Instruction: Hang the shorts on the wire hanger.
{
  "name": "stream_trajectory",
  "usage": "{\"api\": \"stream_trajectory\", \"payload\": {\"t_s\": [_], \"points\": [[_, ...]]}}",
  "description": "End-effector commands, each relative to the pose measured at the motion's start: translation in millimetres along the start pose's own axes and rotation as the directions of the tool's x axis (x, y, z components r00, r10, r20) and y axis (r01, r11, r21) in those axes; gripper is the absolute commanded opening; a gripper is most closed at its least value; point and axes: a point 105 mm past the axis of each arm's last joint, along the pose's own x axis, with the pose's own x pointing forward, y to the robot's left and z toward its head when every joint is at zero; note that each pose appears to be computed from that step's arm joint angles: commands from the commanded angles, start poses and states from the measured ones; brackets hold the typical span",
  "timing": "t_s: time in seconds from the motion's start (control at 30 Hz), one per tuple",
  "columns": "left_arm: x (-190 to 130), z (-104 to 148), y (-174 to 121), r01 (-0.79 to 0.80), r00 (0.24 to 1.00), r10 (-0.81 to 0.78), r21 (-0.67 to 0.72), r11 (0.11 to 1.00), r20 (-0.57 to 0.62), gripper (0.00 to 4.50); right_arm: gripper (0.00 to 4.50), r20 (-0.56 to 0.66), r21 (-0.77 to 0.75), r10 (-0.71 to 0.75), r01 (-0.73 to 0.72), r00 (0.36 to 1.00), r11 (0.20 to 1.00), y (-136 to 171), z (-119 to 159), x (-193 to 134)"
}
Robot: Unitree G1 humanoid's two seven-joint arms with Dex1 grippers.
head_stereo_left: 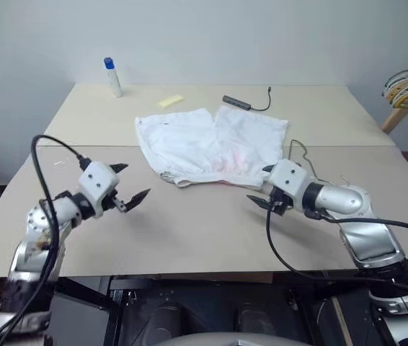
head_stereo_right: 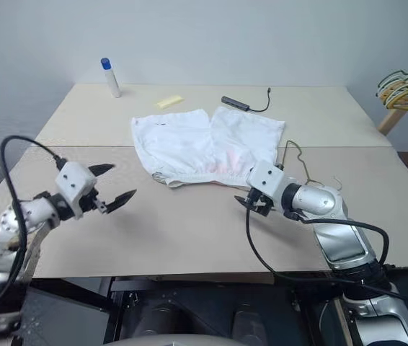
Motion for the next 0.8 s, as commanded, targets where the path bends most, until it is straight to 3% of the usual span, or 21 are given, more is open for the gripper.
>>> {"api": "stream_trajectory", "payload": {"t_s": [0.03, 0.3, 0.47, 0.63, 0.8], "points": [[22, 4, -7, 0.089, 0.995, -0.091, 0.061, 0.994, 0.028, 4.5, 4.46, 0.036, -0.018, -0.051, 0.052, 0.998, 0.998, -7, 13, -4], [69, -17, -12, 0.201, 0.979, -0.189, 0.173, 0.964, -0.078, 4.5, 4.46, 0.035, -0.004, -0.074, 0.074, 0.997, 0.997, -5, 15, -5], [80, -27, -11, 0.227, 0.969, -0.196, 0.224, 0.948, -0.153, 4.5, 4.46, 0.033, 0.006, -0.074, 0.074, 0.997, 0.997, 1, 16, -7], [58, -8, 9, 0.192, 0.981, -0.185, 0.184, 0.964, -0.055, 4.5, 4.46, 0.037, 0.02, -0.041, 0.04, 0.998, 0.999, 12, 22, -1], [30, -18, 14, 0.232, 0.971, -0.213, 0.196, 0.953, -0.111, 4.5, 4.46, 0.094, 0.002, -0.008, 0.008, 0.996, 1.0, 21, 42, 25]]}}
